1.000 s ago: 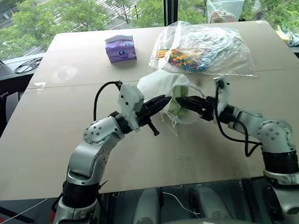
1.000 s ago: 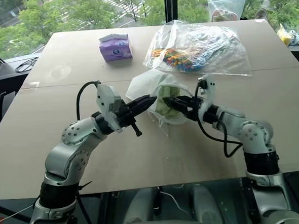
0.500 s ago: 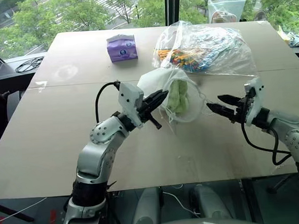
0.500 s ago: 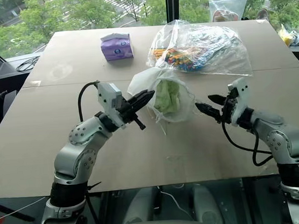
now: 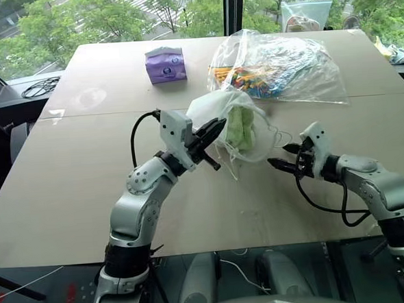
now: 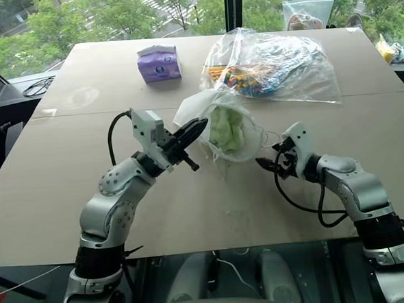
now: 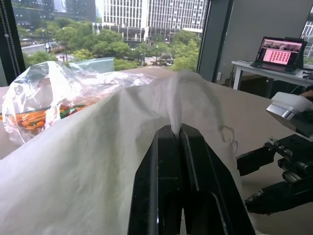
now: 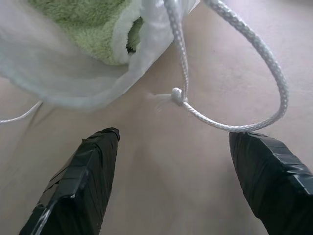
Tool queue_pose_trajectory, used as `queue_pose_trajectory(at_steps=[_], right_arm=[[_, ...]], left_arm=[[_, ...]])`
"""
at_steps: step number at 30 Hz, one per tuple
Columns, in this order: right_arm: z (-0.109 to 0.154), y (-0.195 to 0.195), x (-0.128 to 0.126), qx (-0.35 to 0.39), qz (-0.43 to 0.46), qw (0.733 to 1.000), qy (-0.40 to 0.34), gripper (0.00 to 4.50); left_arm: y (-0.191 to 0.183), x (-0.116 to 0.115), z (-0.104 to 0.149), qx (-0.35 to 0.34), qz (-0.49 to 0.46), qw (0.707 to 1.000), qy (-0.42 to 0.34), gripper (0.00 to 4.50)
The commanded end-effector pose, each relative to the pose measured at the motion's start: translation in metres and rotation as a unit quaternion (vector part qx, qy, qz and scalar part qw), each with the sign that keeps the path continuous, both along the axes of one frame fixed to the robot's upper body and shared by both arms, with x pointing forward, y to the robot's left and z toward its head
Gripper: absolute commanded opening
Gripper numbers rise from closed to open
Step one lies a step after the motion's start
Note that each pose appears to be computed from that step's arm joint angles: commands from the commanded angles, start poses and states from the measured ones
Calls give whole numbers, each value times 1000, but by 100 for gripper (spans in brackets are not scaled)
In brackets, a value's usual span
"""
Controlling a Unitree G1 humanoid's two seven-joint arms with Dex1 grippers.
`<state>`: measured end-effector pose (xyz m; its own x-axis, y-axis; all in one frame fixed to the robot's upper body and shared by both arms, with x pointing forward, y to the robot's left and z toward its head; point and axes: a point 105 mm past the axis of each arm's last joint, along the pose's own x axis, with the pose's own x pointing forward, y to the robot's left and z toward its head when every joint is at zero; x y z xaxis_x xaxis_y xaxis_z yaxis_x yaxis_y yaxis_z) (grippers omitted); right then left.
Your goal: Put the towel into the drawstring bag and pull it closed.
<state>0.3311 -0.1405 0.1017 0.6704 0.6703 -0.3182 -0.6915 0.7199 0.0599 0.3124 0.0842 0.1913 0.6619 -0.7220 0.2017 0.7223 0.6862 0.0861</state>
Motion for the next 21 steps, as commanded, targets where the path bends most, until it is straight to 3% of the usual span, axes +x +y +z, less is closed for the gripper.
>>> queue_pose_trajectory(at_steps=[1,10,13,19,21], right_arm=[[10,-10,8,-13,-20,999,-24,380],[21,-6,26,25,-35,999,-32,380],[21,0,25,35,-25,999,-29,298],[22,-3,28,41,-34,998,-36,2],[22,-3,28,44,-34,998,-36,2]], left_arm=[[1,-5,11,-7,-2,1000,-23,0],[0,-3,15,-4,2,999,-32,0],[2,-3,16,-5,5,999,-34,0],[4,-4,11,-8,11,1000,-17,0],[4,-3,10,-11,12,1000,-11,0]])
